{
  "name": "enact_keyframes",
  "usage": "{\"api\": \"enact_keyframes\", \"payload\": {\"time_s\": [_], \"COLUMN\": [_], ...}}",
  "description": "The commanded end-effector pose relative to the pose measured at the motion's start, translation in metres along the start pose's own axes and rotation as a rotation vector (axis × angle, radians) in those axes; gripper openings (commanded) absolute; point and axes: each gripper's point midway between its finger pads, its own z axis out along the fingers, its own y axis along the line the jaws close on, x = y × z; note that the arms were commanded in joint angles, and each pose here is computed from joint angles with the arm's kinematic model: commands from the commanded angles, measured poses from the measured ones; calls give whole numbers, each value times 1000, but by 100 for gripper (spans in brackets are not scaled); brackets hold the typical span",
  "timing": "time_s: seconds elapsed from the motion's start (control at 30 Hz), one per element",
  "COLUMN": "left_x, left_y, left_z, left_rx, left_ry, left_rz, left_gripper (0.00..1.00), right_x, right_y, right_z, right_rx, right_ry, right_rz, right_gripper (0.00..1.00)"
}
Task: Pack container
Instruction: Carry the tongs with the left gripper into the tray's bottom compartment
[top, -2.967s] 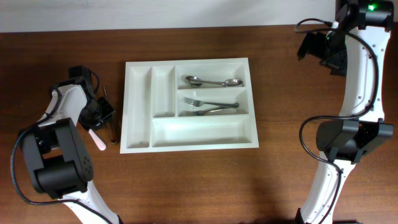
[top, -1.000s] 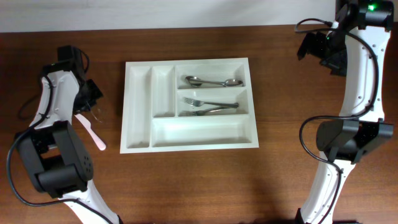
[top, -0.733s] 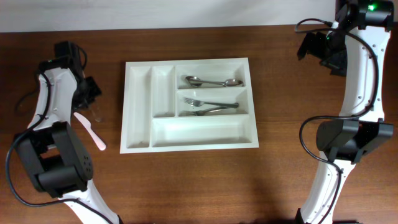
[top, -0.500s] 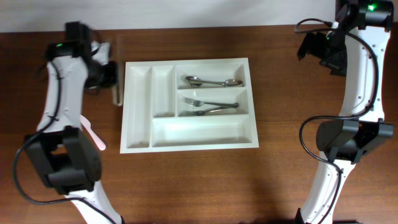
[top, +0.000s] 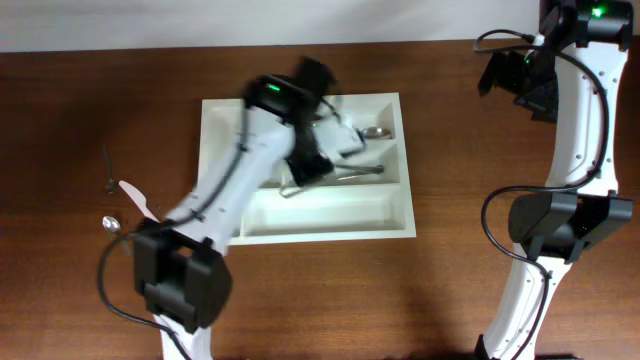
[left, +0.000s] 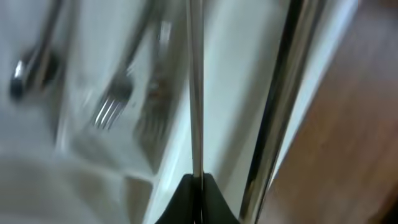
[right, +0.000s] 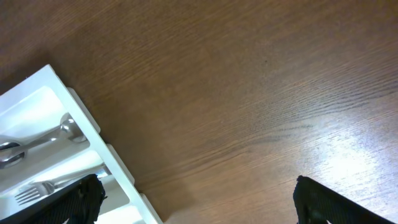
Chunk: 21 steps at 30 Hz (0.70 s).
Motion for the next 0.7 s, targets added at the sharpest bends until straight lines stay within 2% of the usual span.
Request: {"api": "enact_keyframes", "payload": {"time_s": [0.0, 0.1, 0.33, 0.67], "left_x": [2, 10, 37, 25], "left_y": [-21, -36, -41, -17], "left_z": [0, 18, 53, 63], "left_rx": [-72, -27, 13, -69], "left_ry": [114, 153, 224, 155], "left_rz": [318, 373, 363, 343], "left_gripper": [2, 2, 2, 2], "right_x": [0, 0, 0, 0], "right_y": [1, 1, 1, 1], "right_z": [-7, -7, -7, -7], "right_rx": [-11, -11, -11, -11], "right_ry": [-11, -11, -11, -11], "right_rz": [9, 9, 9, 9], "right_gripper": [99, 99, 99, 99]}}
